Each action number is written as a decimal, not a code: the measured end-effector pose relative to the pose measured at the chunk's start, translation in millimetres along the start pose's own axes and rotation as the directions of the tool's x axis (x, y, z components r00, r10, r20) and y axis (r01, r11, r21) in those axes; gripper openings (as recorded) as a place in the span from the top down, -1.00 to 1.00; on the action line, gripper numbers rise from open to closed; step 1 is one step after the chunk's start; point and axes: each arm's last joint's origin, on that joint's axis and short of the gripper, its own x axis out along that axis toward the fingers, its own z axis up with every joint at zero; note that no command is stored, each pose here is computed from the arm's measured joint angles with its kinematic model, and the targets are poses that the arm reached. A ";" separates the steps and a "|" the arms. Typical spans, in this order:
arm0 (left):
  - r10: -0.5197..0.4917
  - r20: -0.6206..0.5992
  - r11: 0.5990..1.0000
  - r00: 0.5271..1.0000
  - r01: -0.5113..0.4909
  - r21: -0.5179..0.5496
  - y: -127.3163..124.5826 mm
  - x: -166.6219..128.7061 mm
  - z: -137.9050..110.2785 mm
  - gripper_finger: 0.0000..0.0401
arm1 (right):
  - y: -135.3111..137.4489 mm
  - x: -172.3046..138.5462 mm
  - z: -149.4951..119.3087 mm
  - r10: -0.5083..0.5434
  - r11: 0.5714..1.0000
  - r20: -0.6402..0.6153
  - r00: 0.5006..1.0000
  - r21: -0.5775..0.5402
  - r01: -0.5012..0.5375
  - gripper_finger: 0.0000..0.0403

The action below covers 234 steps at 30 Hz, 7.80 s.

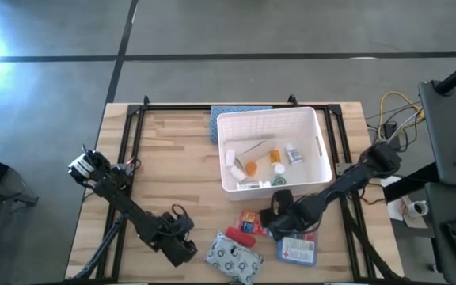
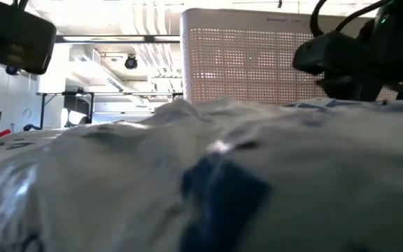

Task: Pick & place medical supplies in basket/bin
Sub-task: Put the white rolled gauze into the white bin, then put the red medicine box into the white bin

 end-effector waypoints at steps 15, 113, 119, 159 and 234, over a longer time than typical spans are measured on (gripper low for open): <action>0.041 -0.006 0.997 0.999 -0.040 0.070 13.6 8.6 -3.0 -0.53 | 1.8 16.4 4.9 -0.083 0.996 -0.044 0.996 0.010 0.083 0.09; 0.021 0.005 1.000 1.000 -0.021 -0.009 13.2 6.1 0.4 -0.54 | 57.8 -200.1 48.0 0.559 0.645 0.001 0.829 -0.628 -0.435 0.82; 0.010 0.006 1.000 1.000 -0.009 -0.015 12.1 6.0 0.3 -0.54 | 44.8 -252.1 94.0 0.596 0.731 0.383 0.706 -0.622 -0.281 0.71; -0.032 0.007 0.997 0.999 0.033 -0.070 8.0 6.0 0.6 -0.54 | 0.5 -205.1 33.8 -0.003 0.786 -0.186 0.983 -0.608 -0.112 -0.25; -0.035 -0.023 0.991 0.999 0.038 0.131 13.1 6.0 -4.3 -0.54 | 39.9 -27.0 -123.8 0.043 0.089 0.377 0.925 -0.924 0.372 -0.81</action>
